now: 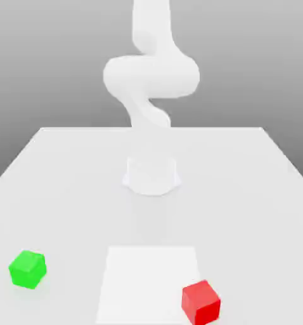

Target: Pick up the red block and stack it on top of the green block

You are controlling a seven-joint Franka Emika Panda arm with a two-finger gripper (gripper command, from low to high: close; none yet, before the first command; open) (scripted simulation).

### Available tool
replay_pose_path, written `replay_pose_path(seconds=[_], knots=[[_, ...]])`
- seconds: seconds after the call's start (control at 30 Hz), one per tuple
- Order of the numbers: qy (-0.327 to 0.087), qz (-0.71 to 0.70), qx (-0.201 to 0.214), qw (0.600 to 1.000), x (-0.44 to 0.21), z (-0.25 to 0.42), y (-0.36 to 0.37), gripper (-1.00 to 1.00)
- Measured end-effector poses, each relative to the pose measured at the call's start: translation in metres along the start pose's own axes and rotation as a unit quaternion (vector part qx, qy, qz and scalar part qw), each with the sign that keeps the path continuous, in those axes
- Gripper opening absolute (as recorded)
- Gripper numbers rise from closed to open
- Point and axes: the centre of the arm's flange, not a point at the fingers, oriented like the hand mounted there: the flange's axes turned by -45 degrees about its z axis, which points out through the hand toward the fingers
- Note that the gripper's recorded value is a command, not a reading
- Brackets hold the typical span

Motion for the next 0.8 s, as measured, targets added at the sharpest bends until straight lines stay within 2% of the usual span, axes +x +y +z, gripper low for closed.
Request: replay_pose_path(seconds=[0.37, 0.8], knots=[[-0.156, -0.078, 0.029, 0.984, -0.049, 0.209, -0.035, 0.0], [-0.329, -0.17, 0.066, 0.927, -0.209, 0.396, -0.079, 0.0]])
